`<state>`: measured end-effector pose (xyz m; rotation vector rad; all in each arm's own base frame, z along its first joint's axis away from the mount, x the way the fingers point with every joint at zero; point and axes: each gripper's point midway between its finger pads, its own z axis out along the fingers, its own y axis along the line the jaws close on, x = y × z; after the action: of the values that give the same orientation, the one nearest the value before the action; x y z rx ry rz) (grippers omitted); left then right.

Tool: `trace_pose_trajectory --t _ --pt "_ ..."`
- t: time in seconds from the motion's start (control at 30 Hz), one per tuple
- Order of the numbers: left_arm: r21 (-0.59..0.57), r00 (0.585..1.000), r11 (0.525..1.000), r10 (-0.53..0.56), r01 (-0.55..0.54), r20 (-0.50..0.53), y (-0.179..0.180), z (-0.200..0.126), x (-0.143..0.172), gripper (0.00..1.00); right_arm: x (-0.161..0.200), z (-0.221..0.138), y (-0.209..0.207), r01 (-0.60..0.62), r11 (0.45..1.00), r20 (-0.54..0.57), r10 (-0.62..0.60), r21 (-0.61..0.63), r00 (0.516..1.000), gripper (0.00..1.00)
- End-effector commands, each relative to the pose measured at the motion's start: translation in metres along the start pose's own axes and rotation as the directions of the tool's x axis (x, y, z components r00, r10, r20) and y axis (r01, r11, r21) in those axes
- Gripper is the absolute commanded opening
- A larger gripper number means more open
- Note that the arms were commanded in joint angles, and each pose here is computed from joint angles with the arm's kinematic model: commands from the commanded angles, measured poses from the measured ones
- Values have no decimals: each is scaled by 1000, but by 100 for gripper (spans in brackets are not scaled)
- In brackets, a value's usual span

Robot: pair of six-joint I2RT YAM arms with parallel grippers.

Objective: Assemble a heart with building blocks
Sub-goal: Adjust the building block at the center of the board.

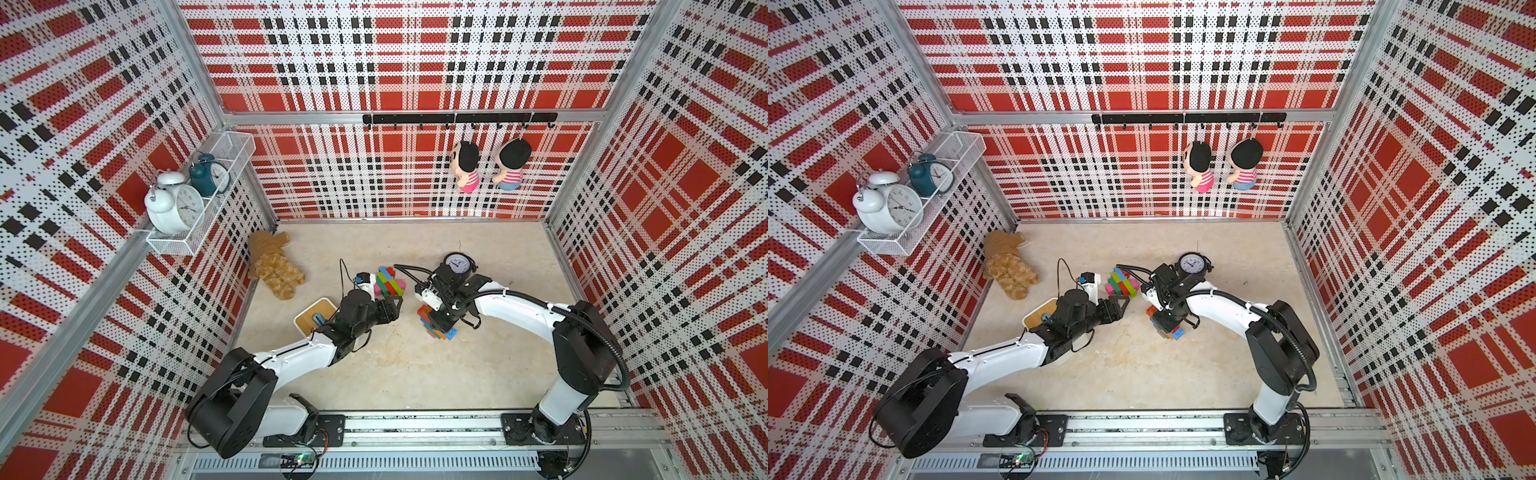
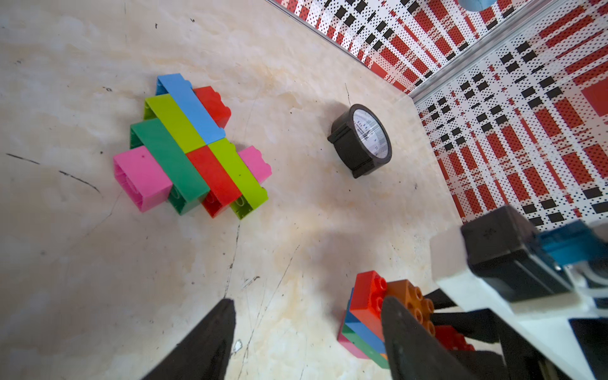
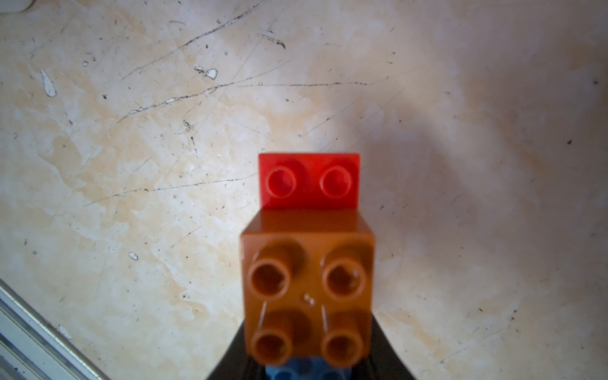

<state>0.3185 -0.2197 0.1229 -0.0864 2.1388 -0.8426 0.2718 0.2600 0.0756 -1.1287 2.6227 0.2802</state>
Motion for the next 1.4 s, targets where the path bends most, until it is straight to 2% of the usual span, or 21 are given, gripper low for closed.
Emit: trace_pose_trajectory --t 0.0,0.1,0.2,0.3,0.43,0.57,0.9,1.2,1.37 --pt "-8 1000 1000 20 -20 23 -2 2 -11 73 -5 -14 0 -10 1000 40 10 7 999 22" --pt "-22 999 999 29 -28 43 -2 1 -19 73 -12 -22 3 -44 998 84 47 -43 995 20" --pt "-46 996 998 49 -46 76 -2 -2 -32 75 -24 -30 5 -96 983 148 120 -155 982 18" --pt "-69 991 996 64 -56 119 -1 -8 -47 77 -32 -33 7 -151 946 189 211 -287 959 19" --pt "-88 986 995 66 -52 154 3 -17 -58 78 -43 -36 -2 -247 855 217 376 -456 901 21" --pt "-101 982 994 56 -39 179 10 -26 -63 80 -57 -40 -2 -259 754 245 484 -604 840 21" --pt "-106 980 994 47 -27 194 16 -30 -69 82 -60 -8 -9 -360 620 180 638 -697 749 23" --pt "-107 977 994 47 -25 206 17 -33 -73 83 -50 15 -11 -405 572 133 679 -713 722 25" --pt "-109 977 994 45 -22 207 18 -33 -73 83 -44 20 -15 -425 552 117 697 -718 707 32"
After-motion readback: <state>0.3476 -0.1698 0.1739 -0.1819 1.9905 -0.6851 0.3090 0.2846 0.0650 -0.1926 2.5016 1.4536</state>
